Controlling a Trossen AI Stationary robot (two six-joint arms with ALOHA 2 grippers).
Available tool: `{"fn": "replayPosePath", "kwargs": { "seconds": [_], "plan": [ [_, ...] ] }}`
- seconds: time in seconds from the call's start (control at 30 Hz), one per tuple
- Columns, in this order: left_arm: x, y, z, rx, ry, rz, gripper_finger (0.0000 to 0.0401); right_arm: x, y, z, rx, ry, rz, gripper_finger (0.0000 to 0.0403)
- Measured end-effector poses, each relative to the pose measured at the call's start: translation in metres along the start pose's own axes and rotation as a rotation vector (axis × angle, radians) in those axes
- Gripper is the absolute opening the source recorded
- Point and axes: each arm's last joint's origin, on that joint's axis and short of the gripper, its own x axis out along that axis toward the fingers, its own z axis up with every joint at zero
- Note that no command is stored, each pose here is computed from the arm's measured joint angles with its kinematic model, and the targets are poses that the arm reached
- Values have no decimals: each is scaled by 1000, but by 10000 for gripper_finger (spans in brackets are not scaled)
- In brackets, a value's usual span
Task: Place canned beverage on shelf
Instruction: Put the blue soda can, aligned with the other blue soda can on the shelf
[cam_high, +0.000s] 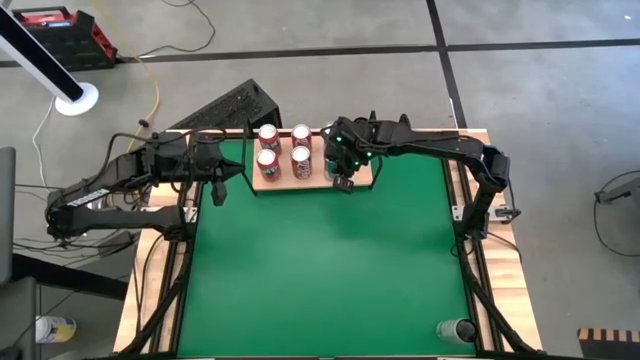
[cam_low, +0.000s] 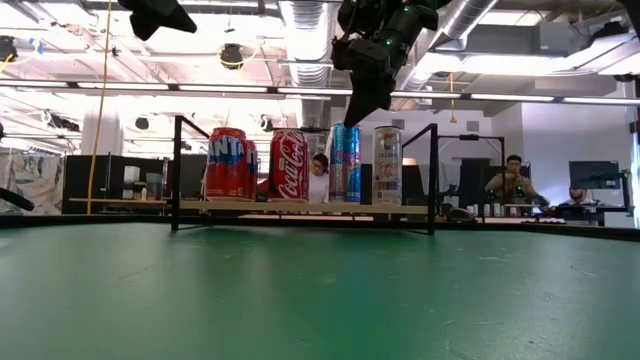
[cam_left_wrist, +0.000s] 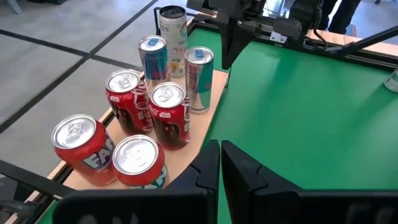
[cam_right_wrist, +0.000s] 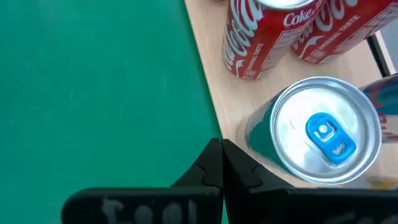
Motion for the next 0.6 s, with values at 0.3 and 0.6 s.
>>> {"fn": "replayPosePath", "kwargs": {
  "seconds": [0.3, 0.6],
  "plan": [
    [2, 0, 0, 0, 2, 0, 0, 6, -10, -5, 30, -6, -22, 17],
    [2, 0, 0, -8, 3, 0, 0, 5, -17, -1, 40, -51, -51, 17]
  ]
}}
